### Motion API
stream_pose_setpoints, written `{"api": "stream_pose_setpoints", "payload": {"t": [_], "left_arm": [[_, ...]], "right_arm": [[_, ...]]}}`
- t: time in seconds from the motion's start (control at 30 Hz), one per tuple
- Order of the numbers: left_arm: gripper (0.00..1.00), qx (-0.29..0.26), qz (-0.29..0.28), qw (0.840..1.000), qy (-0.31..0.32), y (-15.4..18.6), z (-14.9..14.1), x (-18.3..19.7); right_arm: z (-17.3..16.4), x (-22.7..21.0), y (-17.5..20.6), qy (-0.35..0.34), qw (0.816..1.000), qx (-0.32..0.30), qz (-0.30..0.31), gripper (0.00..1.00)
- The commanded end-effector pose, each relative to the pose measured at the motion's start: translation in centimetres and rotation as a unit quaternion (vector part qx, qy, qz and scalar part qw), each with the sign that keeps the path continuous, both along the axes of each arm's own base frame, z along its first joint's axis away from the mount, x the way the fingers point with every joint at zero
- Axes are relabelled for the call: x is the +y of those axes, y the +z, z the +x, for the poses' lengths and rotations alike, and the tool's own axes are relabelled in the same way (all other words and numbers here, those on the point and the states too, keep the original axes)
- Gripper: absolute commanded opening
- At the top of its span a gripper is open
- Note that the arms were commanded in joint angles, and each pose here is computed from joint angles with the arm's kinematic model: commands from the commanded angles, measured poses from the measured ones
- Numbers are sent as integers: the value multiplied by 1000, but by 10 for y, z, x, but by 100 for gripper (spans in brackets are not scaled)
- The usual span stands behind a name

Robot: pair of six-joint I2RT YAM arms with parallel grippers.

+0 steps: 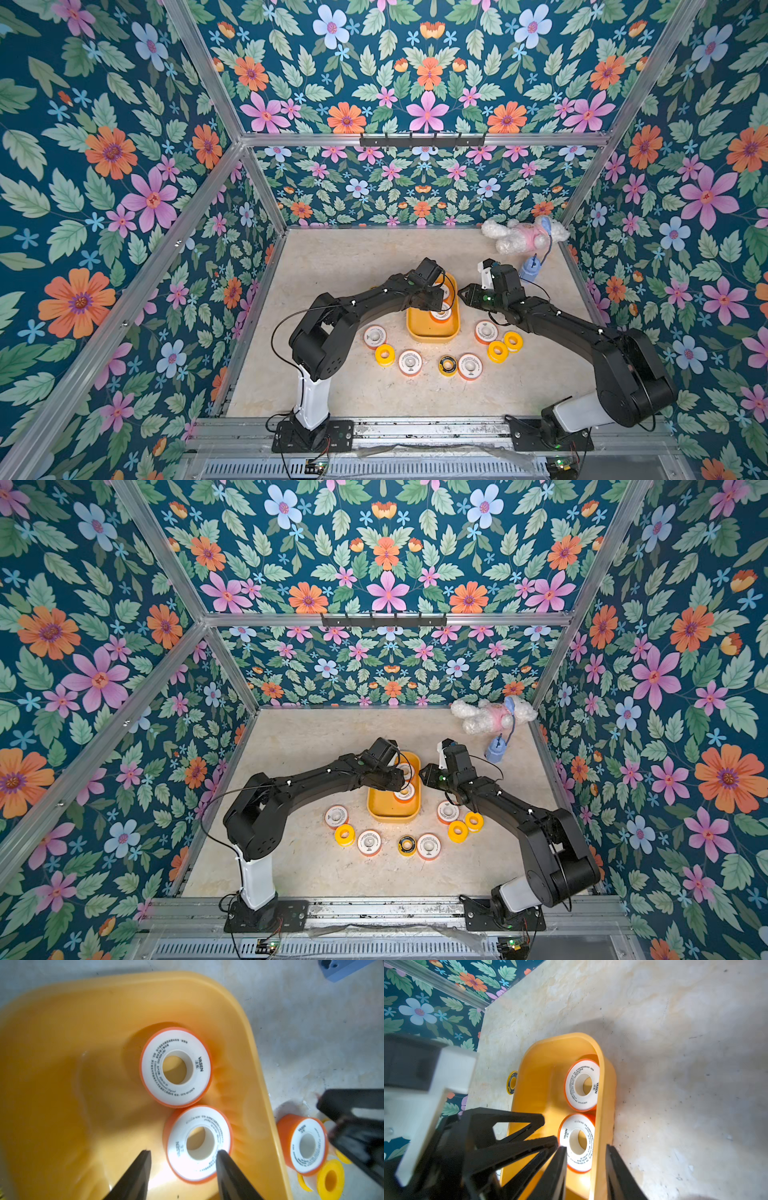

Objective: Put the sealing tape into the storage box
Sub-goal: Place the sealing tape in the storage box, then pick up the sealing tape at the center of the board.

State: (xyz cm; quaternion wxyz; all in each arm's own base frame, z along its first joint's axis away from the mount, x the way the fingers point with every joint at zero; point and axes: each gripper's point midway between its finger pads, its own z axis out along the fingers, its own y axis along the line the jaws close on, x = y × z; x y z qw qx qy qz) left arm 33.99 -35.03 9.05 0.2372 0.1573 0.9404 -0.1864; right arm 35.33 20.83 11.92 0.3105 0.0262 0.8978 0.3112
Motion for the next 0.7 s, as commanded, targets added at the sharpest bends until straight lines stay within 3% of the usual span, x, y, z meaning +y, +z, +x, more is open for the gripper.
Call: {"api": "stream_pose_setpoints", "payload": {"t": [0.0, 0.3, 0.67], "left_arm": [[57, -31, 5, 999, 14, 19, 3, 12], [56, -90, 10, 994, 69, 55, -7, 62], [58, -155, -4, 977, 149, 93, -17, 121]], "right_arm": [[-5, -15, -2, -19, 999, -2, -36, 37], [-28, -42, 1, -44, 996, -4, -75, 37], [-61, -63, -22, -54, 992, 32, -109, 40]]}}
